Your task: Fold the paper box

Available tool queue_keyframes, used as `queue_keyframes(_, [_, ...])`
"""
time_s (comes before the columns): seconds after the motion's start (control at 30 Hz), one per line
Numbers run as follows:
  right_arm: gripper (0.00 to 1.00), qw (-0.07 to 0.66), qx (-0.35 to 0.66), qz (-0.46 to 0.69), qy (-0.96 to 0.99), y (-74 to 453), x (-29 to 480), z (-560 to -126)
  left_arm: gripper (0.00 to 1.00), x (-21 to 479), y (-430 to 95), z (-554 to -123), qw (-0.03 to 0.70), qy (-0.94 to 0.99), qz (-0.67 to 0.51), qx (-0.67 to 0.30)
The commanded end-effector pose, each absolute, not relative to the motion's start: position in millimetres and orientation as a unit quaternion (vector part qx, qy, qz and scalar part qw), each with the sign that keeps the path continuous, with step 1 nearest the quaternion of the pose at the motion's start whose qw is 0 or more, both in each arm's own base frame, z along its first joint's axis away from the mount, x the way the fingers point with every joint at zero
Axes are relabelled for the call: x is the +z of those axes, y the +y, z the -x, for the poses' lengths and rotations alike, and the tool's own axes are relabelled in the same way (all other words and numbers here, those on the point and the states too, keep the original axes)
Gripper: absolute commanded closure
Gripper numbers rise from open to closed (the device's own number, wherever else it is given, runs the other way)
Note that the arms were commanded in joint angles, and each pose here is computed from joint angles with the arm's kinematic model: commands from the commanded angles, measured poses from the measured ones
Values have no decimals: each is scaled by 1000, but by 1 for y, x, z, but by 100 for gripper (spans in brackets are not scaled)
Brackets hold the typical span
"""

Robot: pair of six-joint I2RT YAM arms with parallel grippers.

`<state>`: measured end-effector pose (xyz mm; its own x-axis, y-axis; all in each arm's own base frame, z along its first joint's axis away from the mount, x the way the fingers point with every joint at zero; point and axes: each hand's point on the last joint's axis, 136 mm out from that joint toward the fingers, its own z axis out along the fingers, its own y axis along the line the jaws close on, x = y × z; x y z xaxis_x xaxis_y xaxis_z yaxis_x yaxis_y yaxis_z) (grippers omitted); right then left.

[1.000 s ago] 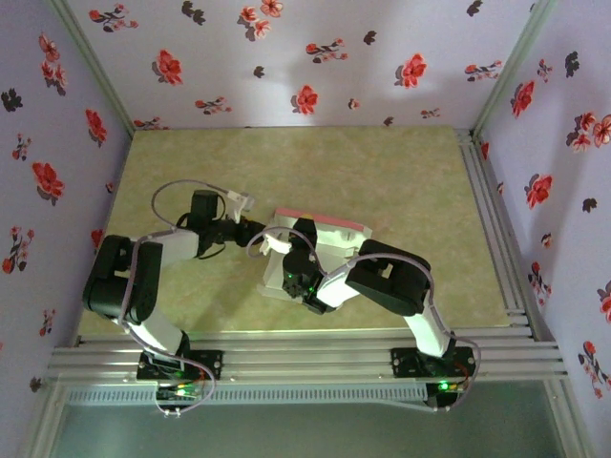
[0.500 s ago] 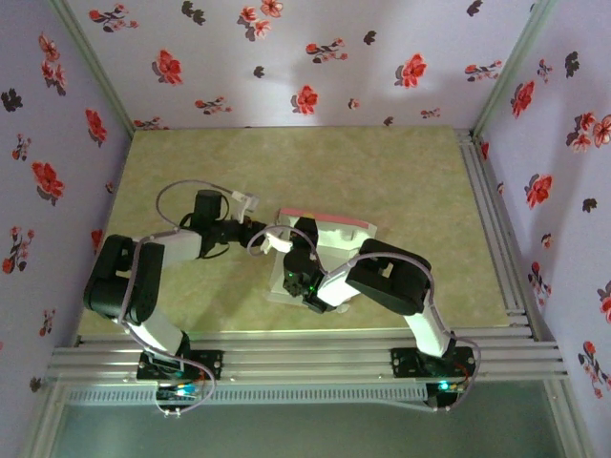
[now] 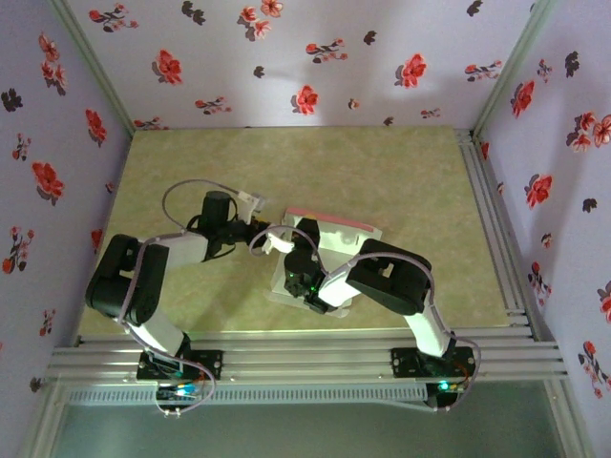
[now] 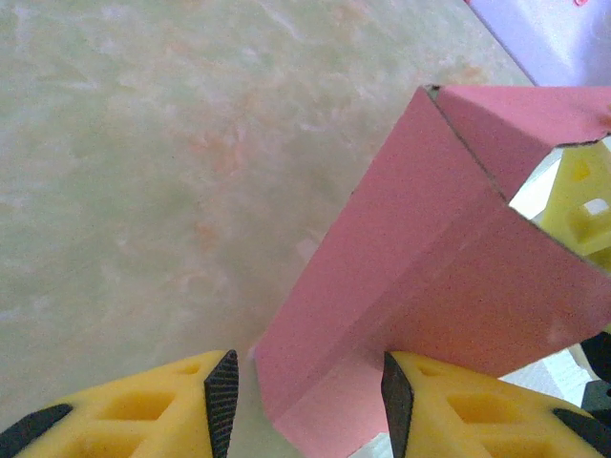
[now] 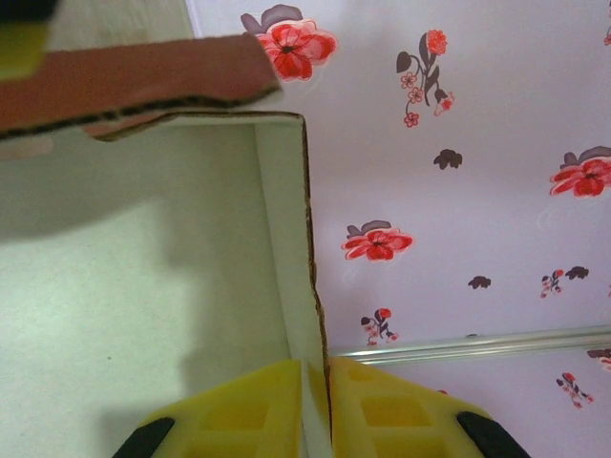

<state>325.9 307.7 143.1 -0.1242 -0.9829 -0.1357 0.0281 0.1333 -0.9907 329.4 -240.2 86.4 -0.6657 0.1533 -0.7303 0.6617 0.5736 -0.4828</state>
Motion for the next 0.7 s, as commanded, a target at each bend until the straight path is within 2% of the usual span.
queue_keyframes(0.0, [84,516,-489,411,571,302,150,-327,54,75,-251,-316,312,820,-277,-393])
queue_keyframes(0.67, [84,511,-472,409,591,290,155,-329,56,72,-268,-306,308,808,-298,-406])
